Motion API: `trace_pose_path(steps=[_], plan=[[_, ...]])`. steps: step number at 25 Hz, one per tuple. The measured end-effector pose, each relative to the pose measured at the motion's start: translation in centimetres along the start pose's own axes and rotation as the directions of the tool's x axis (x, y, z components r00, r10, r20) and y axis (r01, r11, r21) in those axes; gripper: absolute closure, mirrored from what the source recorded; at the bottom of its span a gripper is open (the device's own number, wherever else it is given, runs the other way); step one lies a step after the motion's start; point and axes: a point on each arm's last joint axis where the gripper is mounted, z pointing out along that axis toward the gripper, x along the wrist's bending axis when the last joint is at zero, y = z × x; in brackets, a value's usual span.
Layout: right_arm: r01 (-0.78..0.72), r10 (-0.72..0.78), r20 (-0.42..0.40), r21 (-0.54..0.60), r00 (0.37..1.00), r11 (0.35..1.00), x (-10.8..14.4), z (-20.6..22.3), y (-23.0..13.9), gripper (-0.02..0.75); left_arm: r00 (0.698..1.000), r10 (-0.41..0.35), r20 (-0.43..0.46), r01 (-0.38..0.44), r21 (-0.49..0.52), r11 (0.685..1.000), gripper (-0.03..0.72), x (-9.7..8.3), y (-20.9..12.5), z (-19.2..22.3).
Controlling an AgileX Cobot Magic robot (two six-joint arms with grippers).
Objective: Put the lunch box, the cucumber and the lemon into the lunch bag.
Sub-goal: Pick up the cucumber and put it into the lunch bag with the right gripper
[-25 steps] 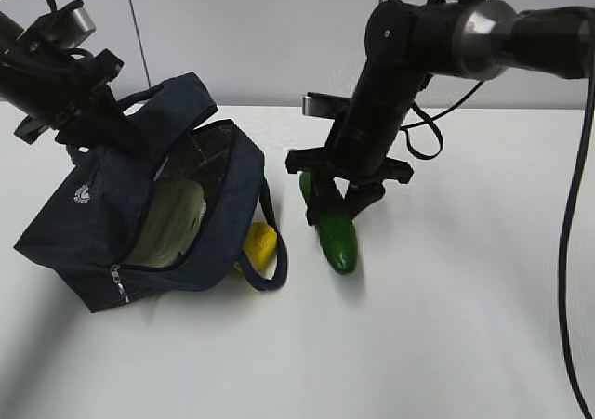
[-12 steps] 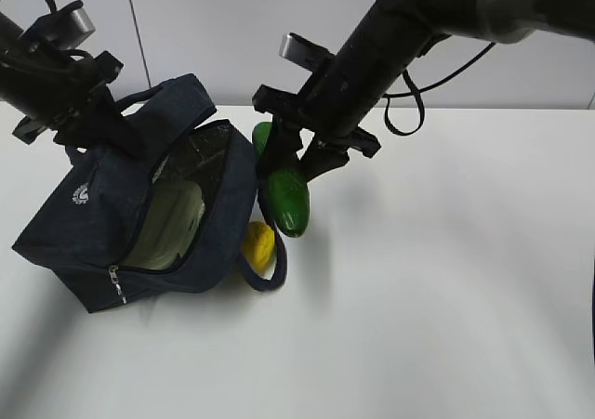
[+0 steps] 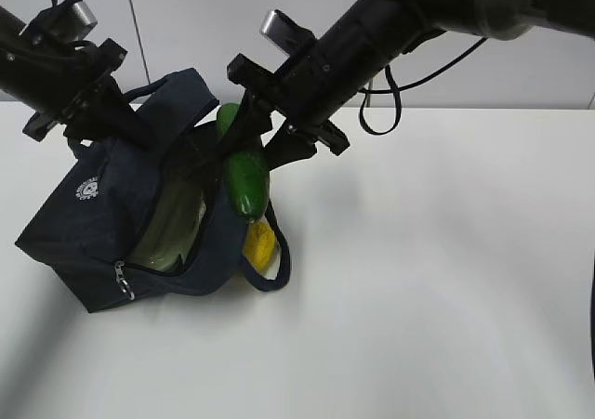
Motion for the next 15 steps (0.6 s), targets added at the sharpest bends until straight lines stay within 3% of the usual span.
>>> trace_pose_path(steps=[8, 15], plan=[[-0.025, 0.026, -0.027, 0.039, 0.999, 0.999, -0.5, 3.1, 0.0, 0.412, 0.998, -0.013, 0.055, 0.013, -0.005, 1.0, 0.701, -0.5, 0.0, 0.0], [-0.039, 0.037, -0.028, -0.079, 0.999, 0.996, -0.7, 3.7, 1.1, 0.384, 0.998, -0.014, 0.068, 0.014, 0.002, 1.0, 0.701, -0.6, 0.0, 0.0]])
